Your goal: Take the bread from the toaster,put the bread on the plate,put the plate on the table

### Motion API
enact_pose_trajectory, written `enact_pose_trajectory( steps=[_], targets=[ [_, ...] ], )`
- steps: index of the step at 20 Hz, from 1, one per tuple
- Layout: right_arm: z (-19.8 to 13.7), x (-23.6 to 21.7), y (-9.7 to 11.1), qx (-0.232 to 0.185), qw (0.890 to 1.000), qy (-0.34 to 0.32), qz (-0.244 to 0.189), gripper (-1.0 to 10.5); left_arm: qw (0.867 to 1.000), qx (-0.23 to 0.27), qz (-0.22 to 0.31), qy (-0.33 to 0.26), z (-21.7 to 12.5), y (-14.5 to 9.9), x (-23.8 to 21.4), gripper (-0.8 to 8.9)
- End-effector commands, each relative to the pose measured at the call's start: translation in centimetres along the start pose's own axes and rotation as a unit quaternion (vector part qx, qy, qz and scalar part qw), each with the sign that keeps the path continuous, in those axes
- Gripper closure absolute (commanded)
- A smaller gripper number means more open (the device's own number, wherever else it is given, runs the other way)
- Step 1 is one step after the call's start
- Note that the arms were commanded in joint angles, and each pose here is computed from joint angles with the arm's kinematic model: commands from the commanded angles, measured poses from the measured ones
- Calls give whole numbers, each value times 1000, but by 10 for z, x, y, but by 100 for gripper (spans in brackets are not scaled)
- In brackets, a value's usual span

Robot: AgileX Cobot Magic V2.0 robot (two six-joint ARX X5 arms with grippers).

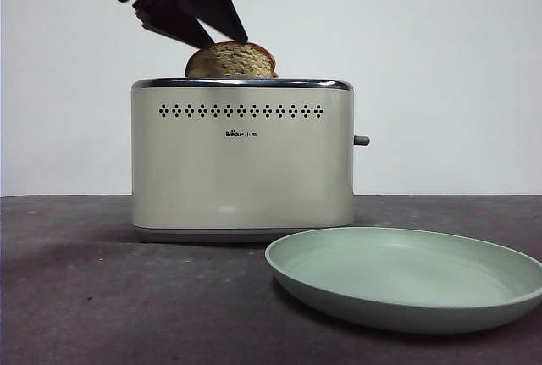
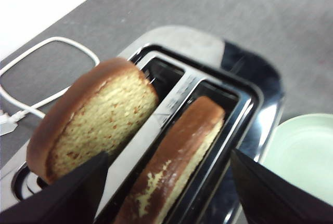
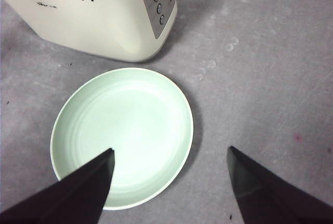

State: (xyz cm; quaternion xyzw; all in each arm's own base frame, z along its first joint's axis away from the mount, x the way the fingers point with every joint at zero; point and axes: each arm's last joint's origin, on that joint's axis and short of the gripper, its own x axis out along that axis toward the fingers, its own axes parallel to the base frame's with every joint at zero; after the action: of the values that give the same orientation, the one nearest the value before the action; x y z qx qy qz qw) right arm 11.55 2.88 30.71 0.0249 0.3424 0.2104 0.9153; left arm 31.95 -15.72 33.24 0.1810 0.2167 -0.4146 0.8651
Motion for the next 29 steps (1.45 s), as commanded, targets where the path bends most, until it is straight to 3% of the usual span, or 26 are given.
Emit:
enact_pose_trajectory(
  steps=[1, 6, 11, 13, 22, 29],
  targets=[
    [3, -3, 1, 3, 1000, -5, 1, 596, 1000, 25, 2, 0, 3, 2, 10, 426],
    [3, -3, 1, 3, 1000, -3, 1, 596, 1000, 20, -3, 16, -2, 2, 21, 446],
    [3, -3, 1, 3, 1000, -4, 1, 596, 1000, 18, -4, 16, -2, 1, 21, 744],
    [3, -3, 1, 3, 1000, -4, 1, 596, 1000, 17, -4, 16, -1, 1, 21, 812],
    [3, -3, 1, 3, 1000, -4, 1, 596, 1000, 18, 12, -21, 26, 2, -6, 811],
    [4, -1, 1, 3, 1000, -4, 1, 596, 994, 17, 41, -102, 57, -12, -76, 811]
  ],
)
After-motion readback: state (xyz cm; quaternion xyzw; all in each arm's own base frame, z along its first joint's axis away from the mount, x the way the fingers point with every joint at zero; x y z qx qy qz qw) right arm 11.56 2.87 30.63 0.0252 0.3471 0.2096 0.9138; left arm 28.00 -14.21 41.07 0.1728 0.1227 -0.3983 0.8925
